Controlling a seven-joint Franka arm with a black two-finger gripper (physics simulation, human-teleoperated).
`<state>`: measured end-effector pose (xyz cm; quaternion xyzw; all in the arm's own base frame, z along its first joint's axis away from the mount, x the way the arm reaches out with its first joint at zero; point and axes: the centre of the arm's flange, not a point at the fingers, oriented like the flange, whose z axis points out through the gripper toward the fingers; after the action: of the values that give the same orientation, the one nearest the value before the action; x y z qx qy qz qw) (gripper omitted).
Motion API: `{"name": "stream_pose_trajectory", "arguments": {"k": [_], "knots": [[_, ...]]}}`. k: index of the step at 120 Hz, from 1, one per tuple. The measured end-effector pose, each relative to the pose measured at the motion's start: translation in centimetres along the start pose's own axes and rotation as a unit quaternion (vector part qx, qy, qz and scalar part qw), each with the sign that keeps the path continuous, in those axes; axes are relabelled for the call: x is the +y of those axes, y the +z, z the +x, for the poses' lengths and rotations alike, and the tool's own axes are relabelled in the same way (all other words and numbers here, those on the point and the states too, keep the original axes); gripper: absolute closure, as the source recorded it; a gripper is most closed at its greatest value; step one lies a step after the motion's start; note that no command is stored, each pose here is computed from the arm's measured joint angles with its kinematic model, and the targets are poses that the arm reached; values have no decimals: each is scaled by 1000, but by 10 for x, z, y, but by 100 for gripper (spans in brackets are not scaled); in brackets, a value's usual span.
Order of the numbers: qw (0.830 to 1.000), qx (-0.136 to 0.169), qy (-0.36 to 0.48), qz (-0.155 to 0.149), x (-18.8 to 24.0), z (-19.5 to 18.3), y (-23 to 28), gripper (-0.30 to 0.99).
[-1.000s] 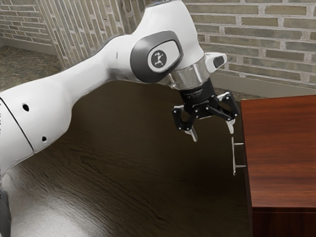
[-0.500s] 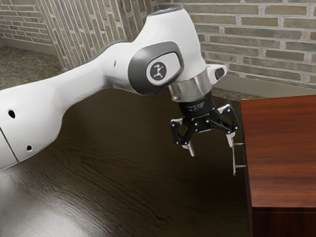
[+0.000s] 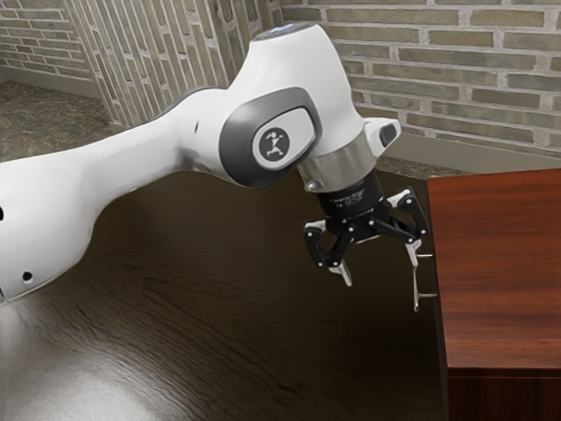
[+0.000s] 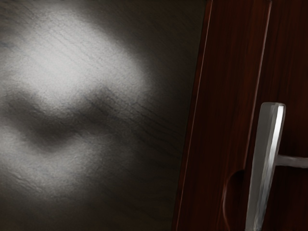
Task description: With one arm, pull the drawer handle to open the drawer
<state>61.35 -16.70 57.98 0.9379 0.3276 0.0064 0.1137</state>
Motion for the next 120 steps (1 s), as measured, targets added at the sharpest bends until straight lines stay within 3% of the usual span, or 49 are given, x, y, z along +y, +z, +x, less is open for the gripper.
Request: {"name": "stream_pose_trajectory", "arguments": {"k": [58, 120], "knots": [[1000, -11, 3, -26, -1, -5, 21, 14], [1000, -7, 4, -15, -35, -7, 18, 15]]}}
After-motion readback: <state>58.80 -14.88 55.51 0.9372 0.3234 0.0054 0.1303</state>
